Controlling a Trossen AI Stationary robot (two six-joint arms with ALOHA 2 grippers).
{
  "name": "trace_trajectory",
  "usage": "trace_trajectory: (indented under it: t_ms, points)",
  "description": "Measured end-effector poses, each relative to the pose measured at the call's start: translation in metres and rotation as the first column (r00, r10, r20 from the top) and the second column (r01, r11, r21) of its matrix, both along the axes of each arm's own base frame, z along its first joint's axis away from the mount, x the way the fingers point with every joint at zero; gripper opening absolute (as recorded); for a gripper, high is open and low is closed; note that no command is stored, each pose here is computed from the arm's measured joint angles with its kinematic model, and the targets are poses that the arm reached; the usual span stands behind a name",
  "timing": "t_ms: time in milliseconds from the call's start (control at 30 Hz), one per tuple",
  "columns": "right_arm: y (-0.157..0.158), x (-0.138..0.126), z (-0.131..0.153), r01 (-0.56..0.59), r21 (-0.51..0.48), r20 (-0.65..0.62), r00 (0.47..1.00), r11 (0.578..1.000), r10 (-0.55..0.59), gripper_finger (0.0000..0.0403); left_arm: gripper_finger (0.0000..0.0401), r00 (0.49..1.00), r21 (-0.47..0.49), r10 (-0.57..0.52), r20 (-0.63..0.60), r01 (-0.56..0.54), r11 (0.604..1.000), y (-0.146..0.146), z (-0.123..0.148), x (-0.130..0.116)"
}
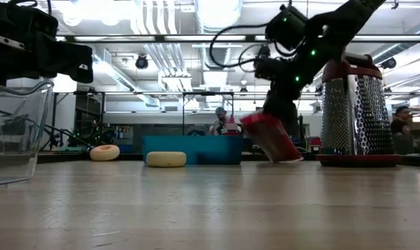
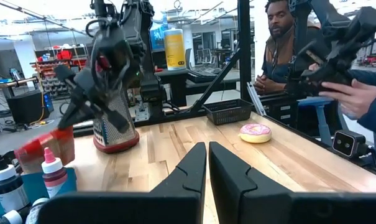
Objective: Pick & Place Food Item
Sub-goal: Put the red popcorn bag into the transparent bin
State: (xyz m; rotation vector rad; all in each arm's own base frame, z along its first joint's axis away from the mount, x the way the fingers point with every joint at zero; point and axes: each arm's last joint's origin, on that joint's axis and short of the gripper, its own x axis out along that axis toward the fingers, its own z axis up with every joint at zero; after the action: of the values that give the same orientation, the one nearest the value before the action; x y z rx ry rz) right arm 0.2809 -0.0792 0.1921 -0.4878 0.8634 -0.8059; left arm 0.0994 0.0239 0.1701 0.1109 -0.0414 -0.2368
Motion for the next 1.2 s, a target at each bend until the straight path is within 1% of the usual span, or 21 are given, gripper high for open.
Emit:
trace_trajectory:
  t_ms: [333,500,667,867,967,1067,1200]
  points:
    - [0.016,-0.011,0.034,0.028,-0.083,0.109,0.994,0.996,-0.019,0.0008,0.0026,1.000,0.000,-0.001,0.000,0.001,1.000,0.000,0.000,0.000]
    - [0.027,-0.015,0.047,0.005,-0.087,0.168,0.986,0.996,0.010,0.0008,0.0026,1.000,0.000,0.000,0.000,0.000,1.000,0.000,0.000,0.000]
    - [0.042,-0.017,0.053,-0.023,-0.062,0.230,0.972,0.998,0.036,0.0008,0.0026,1.000,0.000,-0.001,0.000,0.001,1.000,0.000,0.000,0.000]
    - [0.068,-0.016,0.052,-0.068,-0.082,0.228,0.970,0.994,0.085,0.0008,0.0026,1.000,0.000,0.000,0.000,0.000,1.000,0.000,0.000,0.000]
    - [0.085,-0.016,0.053,-0.123,-0.086,0.230,0.963,0.989,0.139,0.0008,0.0026,1.000,0.000,0.000,0.000,0.000,1.000,0.000,0.000,0.000]
    - [0.102,-0.017,0.053,-0.170,-0.049,0.283,0.943,0.984,0.177,0.0008,0.0026,1.000,0.000,-0.001,0.000,0.001,1.000,0.000,0.000,0.000]
    - [0.124,-0.019,0.052,-0.261,0.056,0.384,0.897,0.964,0.221,0.0008,0.0026,1.000,0.000,0.000,0.000,0.000,1.000,0.000,0.000,0.000]
